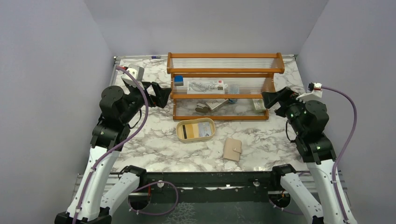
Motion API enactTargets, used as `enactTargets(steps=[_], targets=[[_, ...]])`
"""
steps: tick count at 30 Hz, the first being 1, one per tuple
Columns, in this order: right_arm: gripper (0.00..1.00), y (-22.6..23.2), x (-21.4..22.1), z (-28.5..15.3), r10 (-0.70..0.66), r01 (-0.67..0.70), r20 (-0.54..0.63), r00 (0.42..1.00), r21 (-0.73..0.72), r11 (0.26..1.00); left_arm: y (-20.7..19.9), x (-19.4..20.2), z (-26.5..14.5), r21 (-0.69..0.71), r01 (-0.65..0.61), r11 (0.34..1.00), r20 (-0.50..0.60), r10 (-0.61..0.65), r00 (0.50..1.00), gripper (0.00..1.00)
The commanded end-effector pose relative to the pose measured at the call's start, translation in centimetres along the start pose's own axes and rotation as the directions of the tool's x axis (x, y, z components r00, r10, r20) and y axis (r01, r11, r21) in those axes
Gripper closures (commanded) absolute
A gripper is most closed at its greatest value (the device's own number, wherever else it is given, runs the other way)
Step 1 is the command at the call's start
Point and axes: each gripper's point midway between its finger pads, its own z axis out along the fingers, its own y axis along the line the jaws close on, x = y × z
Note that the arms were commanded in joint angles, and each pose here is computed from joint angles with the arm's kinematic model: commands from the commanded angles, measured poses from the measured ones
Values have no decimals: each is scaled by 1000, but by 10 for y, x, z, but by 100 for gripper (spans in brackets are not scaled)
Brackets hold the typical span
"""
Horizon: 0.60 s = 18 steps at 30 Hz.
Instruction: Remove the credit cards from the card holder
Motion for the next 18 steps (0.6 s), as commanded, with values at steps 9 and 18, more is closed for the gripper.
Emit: enactTargets(steps=[9,18], targets=[[1,22,56,9,227,-255,-196,954,-129,958,26,32,19,-114,84,990,-49,-90,995,1],[0,17,76,30,400,-427,-177,899,-162,889,32,55,48,-126,375,919,46,-372,927,1]])
